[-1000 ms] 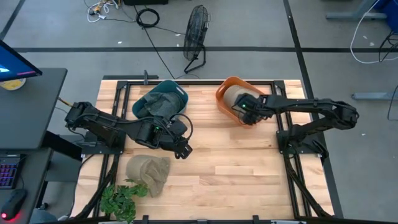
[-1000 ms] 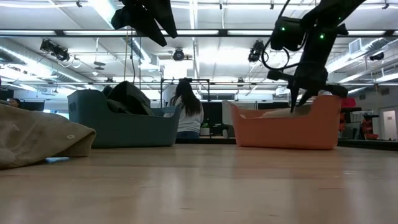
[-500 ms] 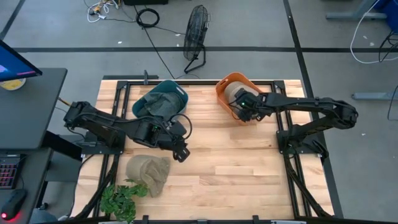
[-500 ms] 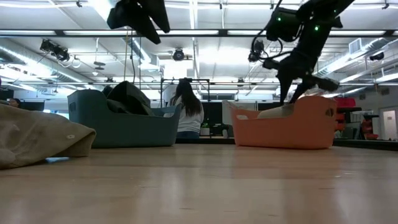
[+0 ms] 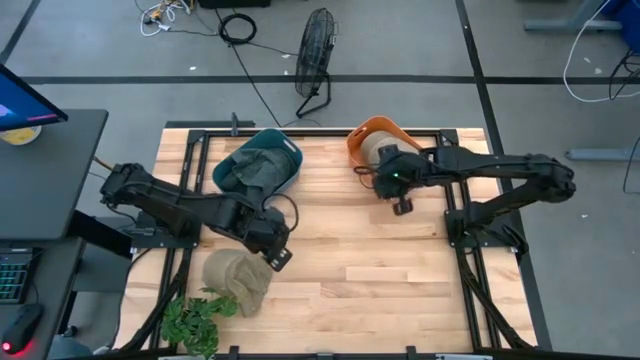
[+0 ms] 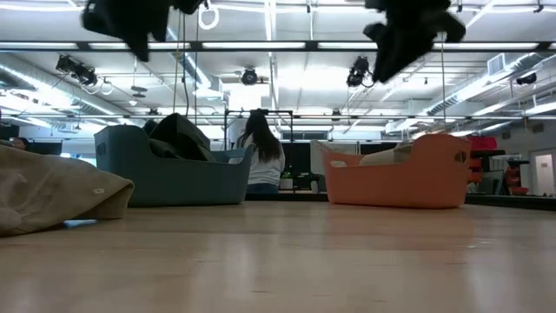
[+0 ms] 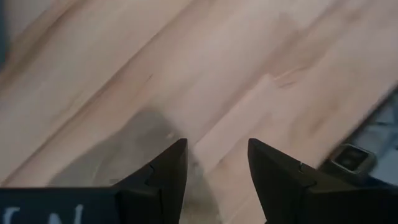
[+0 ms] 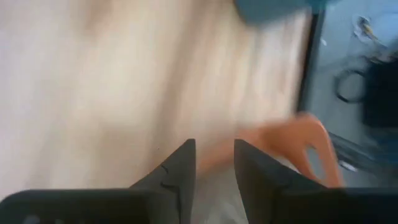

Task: Pick & Place hat
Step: Put the brown cap into the orange bin

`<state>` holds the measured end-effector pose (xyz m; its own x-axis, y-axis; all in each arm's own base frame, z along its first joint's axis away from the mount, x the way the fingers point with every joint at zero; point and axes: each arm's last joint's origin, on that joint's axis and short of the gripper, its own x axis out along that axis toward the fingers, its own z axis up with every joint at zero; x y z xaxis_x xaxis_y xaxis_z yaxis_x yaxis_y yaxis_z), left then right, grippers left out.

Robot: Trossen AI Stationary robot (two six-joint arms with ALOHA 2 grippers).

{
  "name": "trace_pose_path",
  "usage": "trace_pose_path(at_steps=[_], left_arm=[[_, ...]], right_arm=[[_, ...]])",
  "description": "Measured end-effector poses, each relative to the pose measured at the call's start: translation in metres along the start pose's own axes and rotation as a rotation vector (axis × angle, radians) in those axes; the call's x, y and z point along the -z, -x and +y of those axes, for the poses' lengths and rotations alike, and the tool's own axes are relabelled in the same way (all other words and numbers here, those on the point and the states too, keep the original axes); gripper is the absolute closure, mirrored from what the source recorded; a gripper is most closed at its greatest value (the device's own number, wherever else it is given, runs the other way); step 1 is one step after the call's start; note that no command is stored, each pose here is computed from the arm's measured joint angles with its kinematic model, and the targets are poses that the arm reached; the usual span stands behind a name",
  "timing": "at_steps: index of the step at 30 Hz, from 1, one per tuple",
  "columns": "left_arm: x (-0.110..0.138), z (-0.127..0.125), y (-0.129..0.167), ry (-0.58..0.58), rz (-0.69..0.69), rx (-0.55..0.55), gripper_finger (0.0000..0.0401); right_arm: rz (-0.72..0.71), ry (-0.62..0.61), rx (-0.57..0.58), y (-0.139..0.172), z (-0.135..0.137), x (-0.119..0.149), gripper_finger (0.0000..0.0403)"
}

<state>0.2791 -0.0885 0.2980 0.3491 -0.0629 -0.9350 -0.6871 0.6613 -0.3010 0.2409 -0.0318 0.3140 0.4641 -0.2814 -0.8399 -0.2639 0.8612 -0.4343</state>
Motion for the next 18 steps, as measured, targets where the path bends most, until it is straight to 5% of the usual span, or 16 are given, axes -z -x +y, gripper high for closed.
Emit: trace_pose_path(at_steps=[9, 18], left_arm=[[0.032, 0.014, -0.025, 0.182, 0.133, -0.440, 0.0229], [0.041, 0.002, -0.046, 0.200, 0.206, -0.433, 0.0229]], right_arm=[[-0.321, -0.235, -0.109, 0.019, 0.019, -0.039, 0.0289], [-0.355, -0.274, -0.199, 0.023, 0.035, -0.046, 0.0279]])
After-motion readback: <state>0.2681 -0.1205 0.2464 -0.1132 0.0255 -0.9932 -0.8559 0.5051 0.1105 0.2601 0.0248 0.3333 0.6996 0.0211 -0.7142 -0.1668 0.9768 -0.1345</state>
